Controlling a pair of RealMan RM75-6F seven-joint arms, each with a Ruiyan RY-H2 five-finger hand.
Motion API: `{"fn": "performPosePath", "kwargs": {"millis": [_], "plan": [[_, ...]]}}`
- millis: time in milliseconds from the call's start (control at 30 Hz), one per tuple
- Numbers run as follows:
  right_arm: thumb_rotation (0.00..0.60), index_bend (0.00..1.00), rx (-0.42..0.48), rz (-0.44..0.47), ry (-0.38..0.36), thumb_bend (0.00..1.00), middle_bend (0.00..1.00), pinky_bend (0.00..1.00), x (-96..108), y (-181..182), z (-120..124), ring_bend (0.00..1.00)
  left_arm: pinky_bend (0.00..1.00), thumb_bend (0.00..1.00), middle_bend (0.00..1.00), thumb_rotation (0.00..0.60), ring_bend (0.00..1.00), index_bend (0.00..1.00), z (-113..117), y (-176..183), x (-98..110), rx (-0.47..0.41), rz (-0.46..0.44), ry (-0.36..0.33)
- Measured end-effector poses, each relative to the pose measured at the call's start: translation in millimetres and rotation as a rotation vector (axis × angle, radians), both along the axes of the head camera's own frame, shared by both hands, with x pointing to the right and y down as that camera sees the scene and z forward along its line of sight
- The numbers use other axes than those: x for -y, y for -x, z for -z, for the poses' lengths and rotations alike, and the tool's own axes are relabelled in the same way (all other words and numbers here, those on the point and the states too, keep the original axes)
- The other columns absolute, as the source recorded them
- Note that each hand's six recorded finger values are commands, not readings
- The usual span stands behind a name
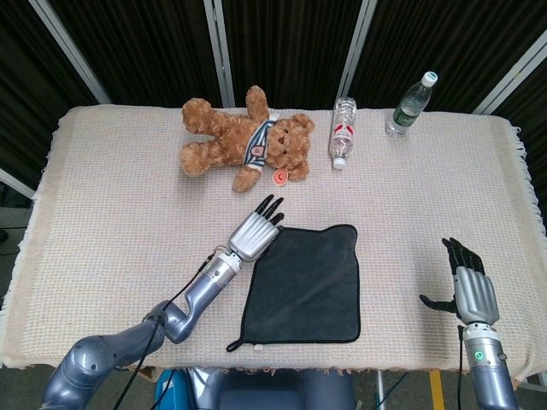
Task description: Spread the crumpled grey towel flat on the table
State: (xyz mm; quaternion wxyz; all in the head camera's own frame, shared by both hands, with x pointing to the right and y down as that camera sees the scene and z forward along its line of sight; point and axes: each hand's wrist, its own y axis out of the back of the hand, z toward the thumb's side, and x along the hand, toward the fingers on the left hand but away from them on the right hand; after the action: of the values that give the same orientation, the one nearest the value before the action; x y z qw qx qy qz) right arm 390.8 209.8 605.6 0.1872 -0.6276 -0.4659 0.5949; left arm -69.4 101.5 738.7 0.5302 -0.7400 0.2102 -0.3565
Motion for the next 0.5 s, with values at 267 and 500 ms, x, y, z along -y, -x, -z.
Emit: {"fn": "performPosePath", "kwargs": {"millis": [267, 500], "plan": [[0.6, 0.0, 0.005, 0.006, -0.001, 0.12, 0.0, 0.0, -1, 2, 1, 0.0, 0.02, 0.49, 0.29, 0.6, 0.01, 0.61, -2, 20, -1, 0.029, 0.0, -0.003], [0.6, 0.0, 0.009, 0.016, 0.006, 0.12, 0.0, 0.0, -3, 5, 0, 0.0, 0.03, 0.49, 0.29, 0.6, 0.01, 0.61, -6, 50, 2, 0.073, 0.016, -0.002]]}}
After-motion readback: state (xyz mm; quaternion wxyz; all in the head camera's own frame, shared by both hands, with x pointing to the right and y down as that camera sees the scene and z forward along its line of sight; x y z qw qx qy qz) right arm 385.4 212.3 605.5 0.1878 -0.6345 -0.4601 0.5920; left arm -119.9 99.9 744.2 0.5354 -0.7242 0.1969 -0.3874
